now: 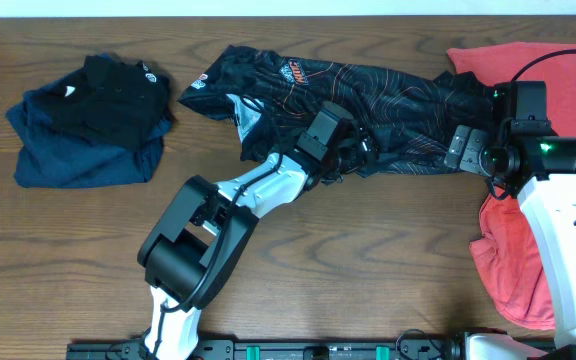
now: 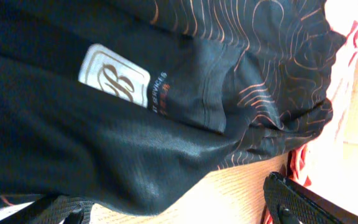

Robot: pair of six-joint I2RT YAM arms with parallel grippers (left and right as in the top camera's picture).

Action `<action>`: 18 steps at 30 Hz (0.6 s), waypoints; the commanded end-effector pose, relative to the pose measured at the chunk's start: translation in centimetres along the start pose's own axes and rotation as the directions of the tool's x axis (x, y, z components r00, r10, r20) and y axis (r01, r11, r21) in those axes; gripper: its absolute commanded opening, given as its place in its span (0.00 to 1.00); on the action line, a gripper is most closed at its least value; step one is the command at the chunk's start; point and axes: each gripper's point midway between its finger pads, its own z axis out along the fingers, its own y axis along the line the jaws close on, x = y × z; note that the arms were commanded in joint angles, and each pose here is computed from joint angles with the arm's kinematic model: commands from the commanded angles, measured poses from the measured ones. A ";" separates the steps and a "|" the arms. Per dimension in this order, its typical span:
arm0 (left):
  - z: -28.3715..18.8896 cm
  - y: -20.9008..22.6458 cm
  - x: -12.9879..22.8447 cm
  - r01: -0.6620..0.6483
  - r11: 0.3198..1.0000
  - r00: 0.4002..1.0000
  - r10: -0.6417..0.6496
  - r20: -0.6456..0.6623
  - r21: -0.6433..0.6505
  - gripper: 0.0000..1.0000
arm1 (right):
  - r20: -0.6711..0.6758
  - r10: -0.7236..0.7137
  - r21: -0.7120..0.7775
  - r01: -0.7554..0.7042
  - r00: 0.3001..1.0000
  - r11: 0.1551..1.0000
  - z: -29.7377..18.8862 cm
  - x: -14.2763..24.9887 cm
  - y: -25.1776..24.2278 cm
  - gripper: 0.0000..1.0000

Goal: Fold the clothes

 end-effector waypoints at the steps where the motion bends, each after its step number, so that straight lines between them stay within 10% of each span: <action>1: 1.4 1.5 1.0 0.012 0.999 1.000 -0.013 -0.021 -0.039 0.88 | 0.025 0.008 0.009 -0.008 1.000 1.000 -0.7 -0.6 -0.4 0.98; 18: 1.6 1.6 1.0 0.030 0.999 0.999 -0.031 -0.023 -0.035 0.06 | 0.027 0.008 0.008 -0.009 1.000 1.000 -0.7 -0.7 -0.4 0.98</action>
